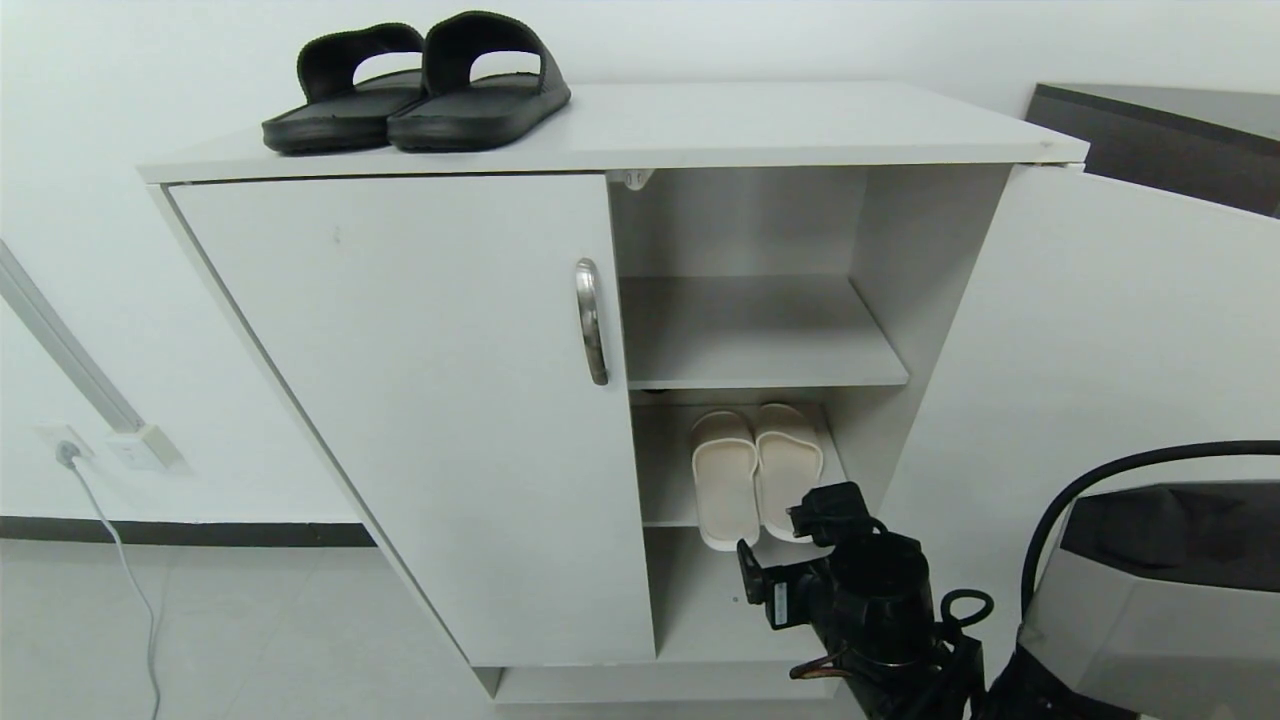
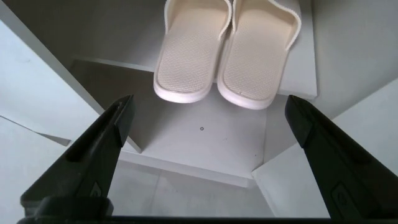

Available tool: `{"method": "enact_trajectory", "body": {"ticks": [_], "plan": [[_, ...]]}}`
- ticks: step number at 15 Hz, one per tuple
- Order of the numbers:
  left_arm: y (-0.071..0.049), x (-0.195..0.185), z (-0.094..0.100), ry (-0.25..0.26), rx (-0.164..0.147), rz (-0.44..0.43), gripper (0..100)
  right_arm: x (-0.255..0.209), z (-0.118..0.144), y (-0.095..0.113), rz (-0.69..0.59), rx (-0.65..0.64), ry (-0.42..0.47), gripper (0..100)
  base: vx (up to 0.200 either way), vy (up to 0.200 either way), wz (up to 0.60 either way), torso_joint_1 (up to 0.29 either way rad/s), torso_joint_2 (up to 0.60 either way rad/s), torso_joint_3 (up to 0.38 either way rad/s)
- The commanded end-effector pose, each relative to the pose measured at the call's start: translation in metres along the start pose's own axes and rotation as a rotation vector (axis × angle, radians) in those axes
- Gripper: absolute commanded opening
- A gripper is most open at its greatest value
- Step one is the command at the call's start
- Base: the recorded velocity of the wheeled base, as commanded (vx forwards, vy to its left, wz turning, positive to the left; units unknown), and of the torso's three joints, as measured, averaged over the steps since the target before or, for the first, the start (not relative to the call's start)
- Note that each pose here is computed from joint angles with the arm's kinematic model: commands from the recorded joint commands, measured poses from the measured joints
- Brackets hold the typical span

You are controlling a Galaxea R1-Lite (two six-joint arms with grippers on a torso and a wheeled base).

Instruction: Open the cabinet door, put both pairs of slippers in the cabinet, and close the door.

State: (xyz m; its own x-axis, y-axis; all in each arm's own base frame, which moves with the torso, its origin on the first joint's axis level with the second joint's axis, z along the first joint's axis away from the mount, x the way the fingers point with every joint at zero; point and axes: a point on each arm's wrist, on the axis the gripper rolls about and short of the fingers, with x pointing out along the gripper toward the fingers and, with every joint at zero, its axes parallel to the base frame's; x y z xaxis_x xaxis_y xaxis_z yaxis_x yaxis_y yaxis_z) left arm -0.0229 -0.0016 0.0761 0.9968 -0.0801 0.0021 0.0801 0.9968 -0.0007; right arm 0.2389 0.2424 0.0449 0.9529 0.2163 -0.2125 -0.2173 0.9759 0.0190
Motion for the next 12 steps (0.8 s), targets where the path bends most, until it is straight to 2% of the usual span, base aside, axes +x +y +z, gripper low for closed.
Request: {"method": "enact_trajectory", "body": {"ticks": [1, 5, 12], "plan": [[0.0000, 0.0000, 0.0004, -0.001, 0.001, 0.000, 0, -0.0003, -0.0011, 0.0005, 0.001, -0.003, 0.003, 100, 0.000, 0.000, 0.00, 0.000, 0.00, 0.000], [0.0000, 0.0001, 0.0000, 0.001, 0.001, -0.001, 0, 0.0013, -0.0039, 0.0005, -0.001, -0.006, 0.008, 100, 0.000, 0.000, 0.00, 0.000, 0.00, 0.050], [0.0000, 0.0001, 0.0000, 0.001, -0.001, 0.000, 0, 0.0012, -0.0043, 0.0009, -0.002, -0.017, 0.007, 100, 0.000, 0.000, 0.00, 0.000, 0.00, 0.194]]}}
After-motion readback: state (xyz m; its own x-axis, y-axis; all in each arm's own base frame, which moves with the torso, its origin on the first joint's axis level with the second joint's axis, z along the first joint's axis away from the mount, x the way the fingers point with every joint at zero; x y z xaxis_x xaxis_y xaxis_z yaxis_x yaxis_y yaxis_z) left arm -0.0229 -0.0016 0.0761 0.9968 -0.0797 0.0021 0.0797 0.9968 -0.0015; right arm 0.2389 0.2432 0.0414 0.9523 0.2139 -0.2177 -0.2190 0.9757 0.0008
